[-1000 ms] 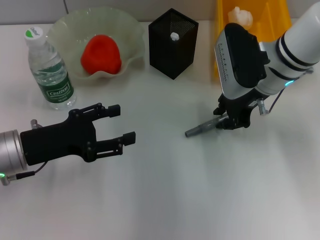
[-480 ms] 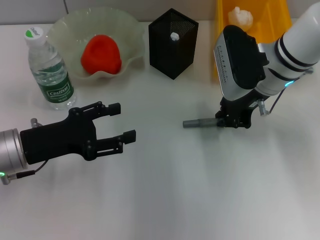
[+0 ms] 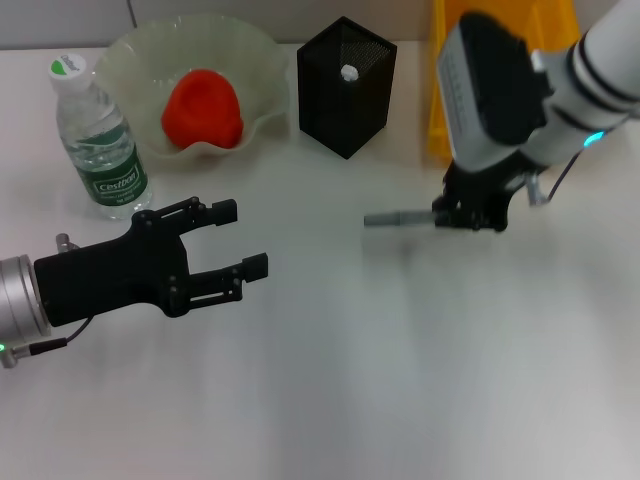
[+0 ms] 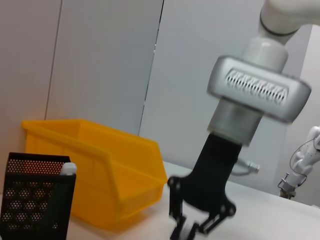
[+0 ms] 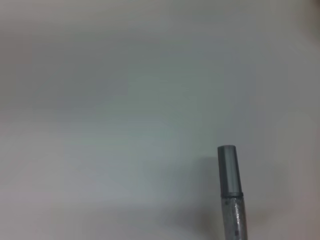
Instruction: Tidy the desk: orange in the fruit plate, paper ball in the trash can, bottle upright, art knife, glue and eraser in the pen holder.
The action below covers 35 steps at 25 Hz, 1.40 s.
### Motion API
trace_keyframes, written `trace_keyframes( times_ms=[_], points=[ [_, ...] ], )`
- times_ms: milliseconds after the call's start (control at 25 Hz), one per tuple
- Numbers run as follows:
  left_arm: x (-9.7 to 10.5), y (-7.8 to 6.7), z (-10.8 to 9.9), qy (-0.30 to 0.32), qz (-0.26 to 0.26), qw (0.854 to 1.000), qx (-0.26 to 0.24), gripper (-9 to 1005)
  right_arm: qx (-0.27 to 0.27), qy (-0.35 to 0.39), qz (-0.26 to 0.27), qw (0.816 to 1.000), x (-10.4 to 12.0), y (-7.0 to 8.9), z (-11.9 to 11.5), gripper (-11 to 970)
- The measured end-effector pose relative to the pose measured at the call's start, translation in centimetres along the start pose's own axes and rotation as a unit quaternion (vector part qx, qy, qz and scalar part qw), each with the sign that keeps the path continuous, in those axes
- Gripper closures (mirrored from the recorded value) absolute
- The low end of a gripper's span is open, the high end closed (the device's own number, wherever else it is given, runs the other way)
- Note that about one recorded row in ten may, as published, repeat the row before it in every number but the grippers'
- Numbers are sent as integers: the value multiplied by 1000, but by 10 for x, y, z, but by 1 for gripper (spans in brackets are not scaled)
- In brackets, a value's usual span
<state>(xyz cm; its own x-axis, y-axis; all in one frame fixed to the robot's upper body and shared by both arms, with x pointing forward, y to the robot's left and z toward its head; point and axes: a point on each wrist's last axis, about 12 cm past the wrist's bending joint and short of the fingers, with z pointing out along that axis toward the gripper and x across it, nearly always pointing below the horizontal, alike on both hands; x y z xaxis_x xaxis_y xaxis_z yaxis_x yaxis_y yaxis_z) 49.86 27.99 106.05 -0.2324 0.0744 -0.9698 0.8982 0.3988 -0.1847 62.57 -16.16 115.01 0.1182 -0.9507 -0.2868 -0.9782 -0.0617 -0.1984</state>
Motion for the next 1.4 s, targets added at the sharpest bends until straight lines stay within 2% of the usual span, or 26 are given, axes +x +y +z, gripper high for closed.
trace_keyframes(
  times_ms=[120, 160, 200, 360, 440, 560, 600, 760, 840, 1080, 1400],
  points=[
    [0, 0, 1, 0, 1, 1000, 2, 182, 32, 7, -9, 999, -6, -3, -26, 825],
    [0, 0, 2, 0, 1, 1000, 2, 182, 54, 14, -20, 998, -13, -5, -44, 825],
    [0, 0, 2, 0, 1, 1000, 2, 182, 54, 14, -20, 998, -13, -5, -44, 826],
    [2, -2, 2, -3, 6, 1000, 0, 182, 100, 36, -45, 993, -25, -6, -81, 827],
    [3, -3, 2, -4, 6, 1000, -1, 182, 110, 39, -49, 992, -27, -6, -87, 828],
    [3, -4, 3, -8, 5, 1000, -3, 182, 160, 57, -66, 983, -32, -5, -109, 829],
    [3, -4, 4, -10, 5, 1000, -4, 182, 160, 57, -66, 983, -32, -5, -109, 829],
    [3, -4, 6, -12, 6, 1000, -2, 182, 218, 98, -95, 966, -40, -11, -119, 831],
    [2, -5, 7, -13, 6, 1000, -2, 182, 222, 100, -101, 965, -42, -11, -118, 832],
    [3, -5, 11, -20, 12, 1000, -8, 181, 231, 110, -158, 954, -54, -13, -104, 834],
    [9, -6, 8, -16, 11, 1000, -23, 181, 257, 118, -228, 932, -50, -19, -87, 835]
  ],
)
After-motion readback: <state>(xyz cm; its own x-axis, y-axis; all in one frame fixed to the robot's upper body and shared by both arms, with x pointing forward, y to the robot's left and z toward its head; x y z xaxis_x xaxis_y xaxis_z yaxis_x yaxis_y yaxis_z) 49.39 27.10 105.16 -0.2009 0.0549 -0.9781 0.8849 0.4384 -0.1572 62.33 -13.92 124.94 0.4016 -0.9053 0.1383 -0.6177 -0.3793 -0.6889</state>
